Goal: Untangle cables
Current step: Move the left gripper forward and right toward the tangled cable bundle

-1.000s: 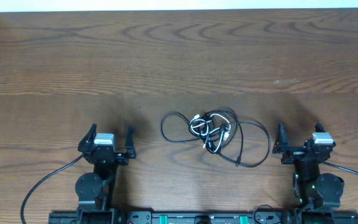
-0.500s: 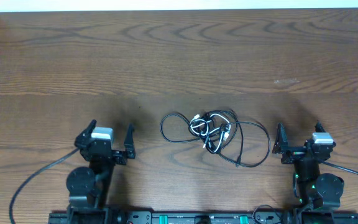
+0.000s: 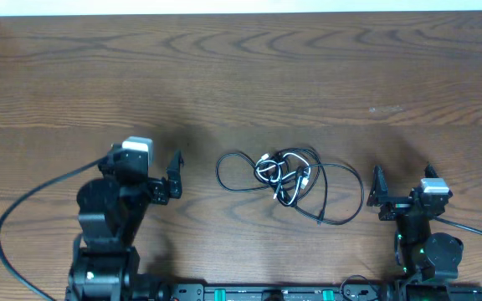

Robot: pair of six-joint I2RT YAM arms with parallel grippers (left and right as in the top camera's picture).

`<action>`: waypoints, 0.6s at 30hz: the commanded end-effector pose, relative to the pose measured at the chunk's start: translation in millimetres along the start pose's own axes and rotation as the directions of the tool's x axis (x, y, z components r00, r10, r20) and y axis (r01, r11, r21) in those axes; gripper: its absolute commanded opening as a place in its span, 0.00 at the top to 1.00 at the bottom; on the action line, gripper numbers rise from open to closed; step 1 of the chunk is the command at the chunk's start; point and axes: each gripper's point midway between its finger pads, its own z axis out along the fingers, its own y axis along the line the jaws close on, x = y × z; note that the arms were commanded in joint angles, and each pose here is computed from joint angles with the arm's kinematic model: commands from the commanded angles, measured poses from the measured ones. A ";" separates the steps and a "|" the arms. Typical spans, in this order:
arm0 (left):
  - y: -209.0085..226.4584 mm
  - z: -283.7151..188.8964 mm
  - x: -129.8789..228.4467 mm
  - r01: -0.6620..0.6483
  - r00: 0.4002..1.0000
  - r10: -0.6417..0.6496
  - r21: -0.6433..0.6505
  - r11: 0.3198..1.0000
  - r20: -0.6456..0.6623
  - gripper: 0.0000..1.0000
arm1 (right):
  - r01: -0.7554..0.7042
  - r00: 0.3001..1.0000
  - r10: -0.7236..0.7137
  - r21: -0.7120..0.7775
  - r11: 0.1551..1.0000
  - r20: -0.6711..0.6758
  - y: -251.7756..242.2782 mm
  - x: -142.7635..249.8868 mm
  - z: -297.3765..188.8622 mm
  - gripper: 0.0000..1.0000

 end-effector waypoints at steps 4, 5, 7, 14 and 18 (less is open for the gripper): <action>-5.8 -1.9 -26.6 -0.001 0.999 0.002 0.039 0.999 -0.042 0.05 | 0.016 1.000 -0.016 -0.001 1.000 0.003 0.5 -0.1 -0.4 0.01; -5.5 -1.2 -30.2 0.002 0.998 0.000 0.039 0.999 -0.057 0.05 | 0.016 1.000 -0.016 -0.001 1.000 0.003 0.5 -0.1 -0.4 0.01; -5.3 -0.4 -33.6 0.006 0.997 -0.003 0.040 0.999 -0.076 0.05 | 0.016 1.000 -0.016 -0.001 1.000 0.003 0.5 -0.1 -0.4 0.01; -6.9 2.9 -42.3 0.018 0.992 -0.011 0.057 0.998 -0.126 0.05 | 0.016 1.000 -0.016 -0.001 1.000 0.003 0.5 -0.1 -0.4 0.01; -7.0 3.2 -47.9 0.028 0.986 -0.018 0.060 0.998 -0.167 0.05 | 0.016 1.000 -0.016 -0.001 1.000 0.003 0.5 -0.1 -0.4 0.01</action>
